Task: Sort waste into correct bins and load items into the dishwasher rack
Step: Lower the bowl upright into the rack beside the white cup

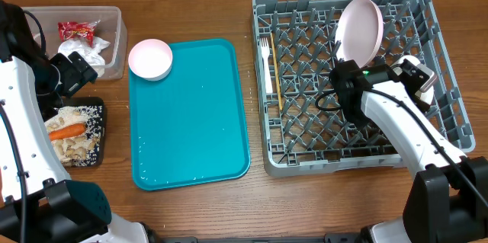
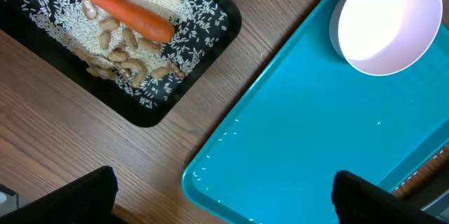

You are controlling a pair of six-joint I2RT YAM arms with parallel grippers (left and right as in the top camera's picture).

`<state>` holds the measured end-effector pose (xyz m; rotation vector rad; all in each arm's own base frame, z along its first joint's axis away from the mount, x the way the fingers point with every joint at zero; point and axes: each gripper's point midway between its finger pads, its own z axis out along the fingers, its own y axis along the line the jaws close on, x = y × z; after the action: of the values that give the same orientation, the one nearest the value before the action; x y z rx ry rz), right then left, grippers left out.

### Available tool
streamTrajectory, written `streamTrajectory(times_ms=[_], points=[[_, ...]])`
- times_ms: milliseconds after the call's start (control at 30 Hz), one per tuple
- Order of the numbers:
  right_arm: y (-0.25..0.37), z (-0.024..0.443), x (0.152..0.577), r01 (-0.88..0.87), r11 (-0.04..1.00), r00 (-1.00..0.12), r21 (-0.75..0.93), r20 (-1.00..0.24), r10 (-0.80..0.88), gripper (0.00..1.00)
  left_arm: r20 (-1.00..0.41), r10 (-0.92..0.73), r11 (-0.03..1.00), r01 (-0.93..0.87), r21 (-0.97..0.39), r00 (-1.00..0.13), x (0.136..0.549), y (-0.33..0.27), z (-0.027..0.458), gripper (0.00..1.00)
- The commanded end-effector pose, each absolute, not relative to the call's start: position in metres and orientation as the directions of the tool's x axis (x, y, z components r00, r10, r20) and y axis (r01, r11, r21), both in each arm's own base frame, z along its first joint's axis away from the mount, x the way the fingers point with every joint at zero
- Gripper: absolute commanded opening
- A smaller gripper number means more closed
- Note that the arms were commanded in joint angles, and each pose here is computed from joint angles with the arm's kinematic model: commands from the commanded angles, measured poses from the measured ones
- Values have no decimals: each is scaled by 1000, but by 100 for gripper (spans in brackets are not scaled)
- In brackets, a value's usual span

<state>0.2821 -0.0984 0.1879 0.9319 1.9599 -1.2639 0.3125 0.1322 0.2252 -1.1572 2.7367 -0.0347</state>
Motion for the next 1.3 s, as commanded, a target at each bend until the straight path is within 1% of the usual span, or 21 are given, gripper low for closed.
streamTrajectory(times_ms=[0,333,467,867,967,1067,1267], points=[[-100,189,280,831,282,-540,-480,-818,198,4,-163,-708,704,-705,-84,-687,312,135,229,100],[-105,159,262,798,272,-591,-538,-786,178,4,-163,-708,704,-705,-84,-687,312,135,229,100],[-103,154,260,796,279,-593,-536,-783,188,4,-163,-708,704,-705,-84,-687,312,135,229,100],[-69,154,267,736,379,-639,-561,-762,111,4,-163,-708,704,-705,-84,-687,312,135,229,100],[-70,155,267,742,375,-630,-556,-769,109,4,-162,-708,704,-705,-84,-687,312,135,229,100],[-81,172,271,746,327,-620,-580,-784,24,4,-163,-708,704,-705,-84,-687,312,135,229,100],[-97,170,267,774,284,-606,-565,-792,75,4,-163,-708,704,-705,-84,-687,312,135,229,100]])
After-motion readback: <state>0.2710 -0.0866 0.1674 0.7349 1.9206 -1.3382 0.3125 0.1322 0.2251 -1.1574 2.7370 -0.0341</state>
